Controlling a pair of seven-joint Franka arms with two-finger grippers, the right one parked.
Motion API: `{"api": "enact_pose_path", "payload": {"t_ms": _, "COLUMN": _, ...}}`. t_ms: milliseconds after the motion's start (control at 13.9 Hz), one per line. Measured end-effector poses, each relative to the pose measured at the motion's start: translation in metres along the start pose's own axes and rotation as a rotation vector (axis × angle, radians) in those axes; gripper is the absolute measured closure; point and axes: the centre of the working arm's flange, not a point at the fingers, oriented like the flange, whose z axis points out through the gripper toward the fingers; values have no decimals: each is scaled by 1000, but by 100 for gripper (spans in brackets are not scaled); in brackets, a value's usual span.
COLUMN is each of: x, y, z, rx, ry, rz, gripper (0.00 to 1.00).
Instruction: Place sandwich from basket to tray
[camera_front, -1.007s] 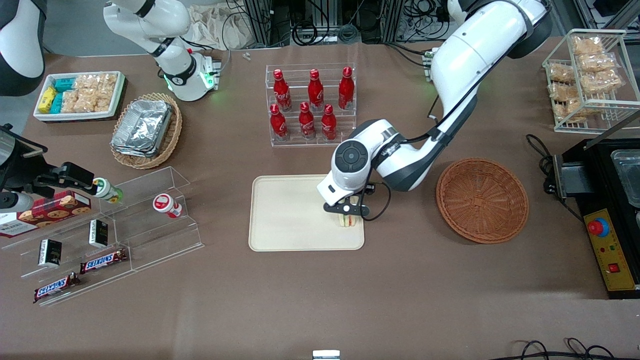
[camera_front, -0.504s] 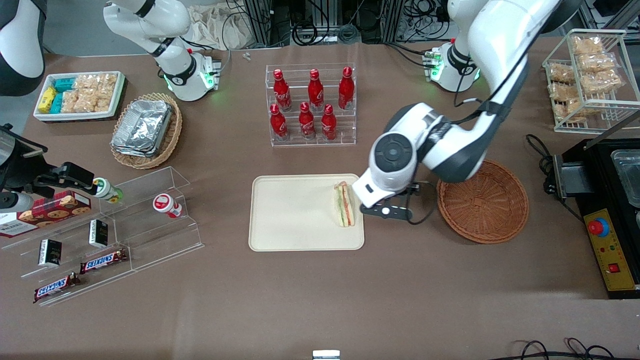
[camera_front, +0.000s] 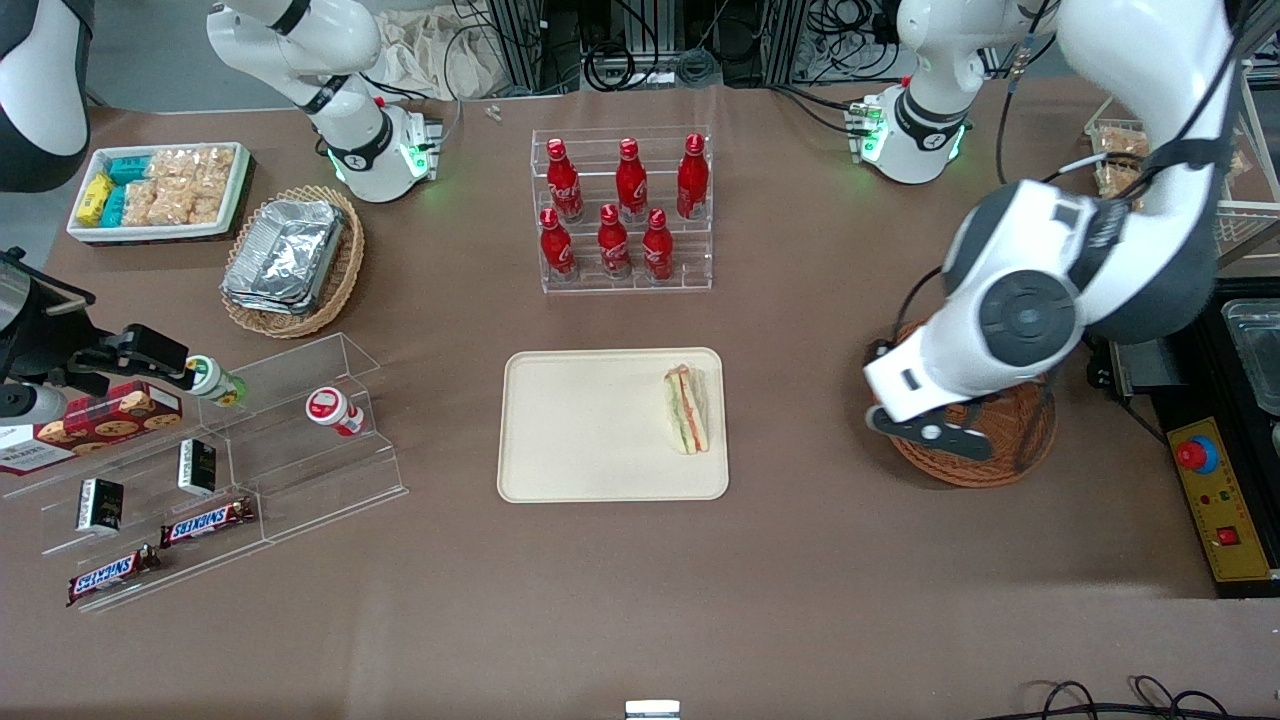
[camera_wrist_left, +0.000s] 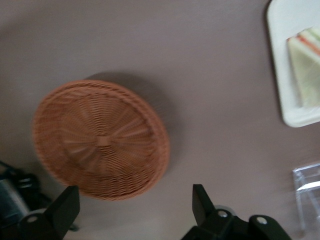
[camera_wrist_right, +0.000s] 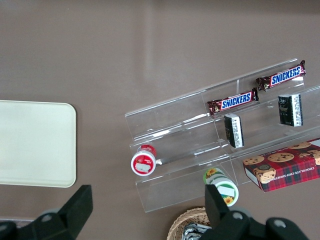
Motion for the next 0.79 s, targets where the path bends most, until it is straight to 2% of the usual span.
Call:
{"api": "enact_pose_path", "payload": {"t_ms": 144, "x": -19, "y": -42, "z": -13, "rx": 5, "ry": -8, "rz": -10, "gripper": 0}}
{"api": "enact_pose_path", "payload": {"t_ms": 432, "x": -49, "y": -97, "z": -43, "rx": 28, "ry": 30, "rz": -98, "gripper": 0}}
{"api": "enact_pose_path", "payload": {"t_ms": 791, "x": -75, "y": -138, "z": -64, "rx": 29, "ry": 44, "rz": -193, "gripper": 0}}
